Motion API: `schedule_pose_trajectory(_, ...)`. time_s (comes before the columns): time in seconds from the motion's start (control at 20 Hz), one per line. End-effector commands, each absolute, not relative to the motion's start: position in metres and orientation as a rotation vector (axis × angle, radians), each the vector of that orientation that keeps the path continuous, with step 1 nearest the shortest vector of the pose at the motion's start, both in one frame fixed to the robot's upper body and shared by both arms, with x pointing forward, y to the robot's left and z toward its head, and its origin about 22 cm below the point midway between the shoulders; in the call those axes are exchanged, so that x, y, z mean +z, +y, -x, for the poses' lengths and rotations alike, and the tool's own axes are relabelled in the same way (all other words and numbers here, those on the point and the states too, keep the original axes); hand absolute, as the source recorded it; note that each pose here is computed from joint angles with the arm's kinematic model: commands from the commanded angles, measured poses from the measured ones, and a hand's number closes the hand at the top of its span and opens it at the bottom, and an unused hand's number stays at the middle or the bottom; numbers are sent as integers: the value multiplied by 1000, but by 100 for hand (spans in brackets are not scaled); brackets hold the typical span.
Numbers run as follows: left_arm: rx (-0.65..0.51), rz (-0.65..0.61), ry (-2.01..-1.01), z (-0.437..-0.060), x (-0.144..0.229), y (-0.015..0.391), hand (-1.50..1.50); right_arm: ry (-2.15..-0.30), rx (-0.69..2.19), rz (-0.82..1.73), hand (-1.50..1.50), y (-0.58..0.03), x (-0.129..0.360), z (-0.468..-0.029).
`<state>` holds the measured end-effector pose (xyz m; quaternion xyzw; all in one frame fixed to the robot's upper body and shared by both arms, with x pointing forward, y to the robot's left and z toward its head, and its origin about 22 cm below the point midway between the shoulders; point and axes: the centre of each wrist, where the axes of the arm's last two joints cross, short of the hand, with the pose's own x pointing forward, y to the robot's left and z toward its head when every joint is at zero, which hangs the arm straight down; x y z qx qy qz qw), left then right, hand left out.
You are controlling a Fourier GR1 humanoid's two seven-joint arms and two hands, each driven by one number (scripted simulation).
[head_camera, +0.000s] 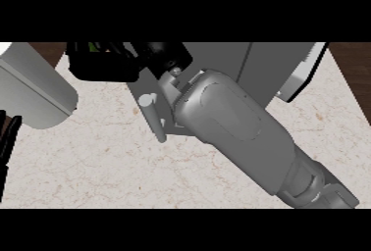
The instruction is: Pick up the wine, place it into the cabinet and close the cabinet
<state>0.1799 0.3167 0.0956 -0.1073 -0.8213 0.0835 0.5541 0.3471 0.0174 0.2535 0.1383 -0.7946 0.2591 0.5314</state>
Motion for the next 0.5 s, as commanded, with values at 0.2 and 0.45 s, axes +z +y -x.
schedule_pose_trajectory(0.2, 182, 265, -1945, -182, 98, 310, -150, -1866, 576, -80, 150, -40, 224, -403)
schedule_pose_trajectory(0.45, 185, 282, -1940, -185, 93, 313, -150, -1884, 566, -103, 150, -32, 240, -401)
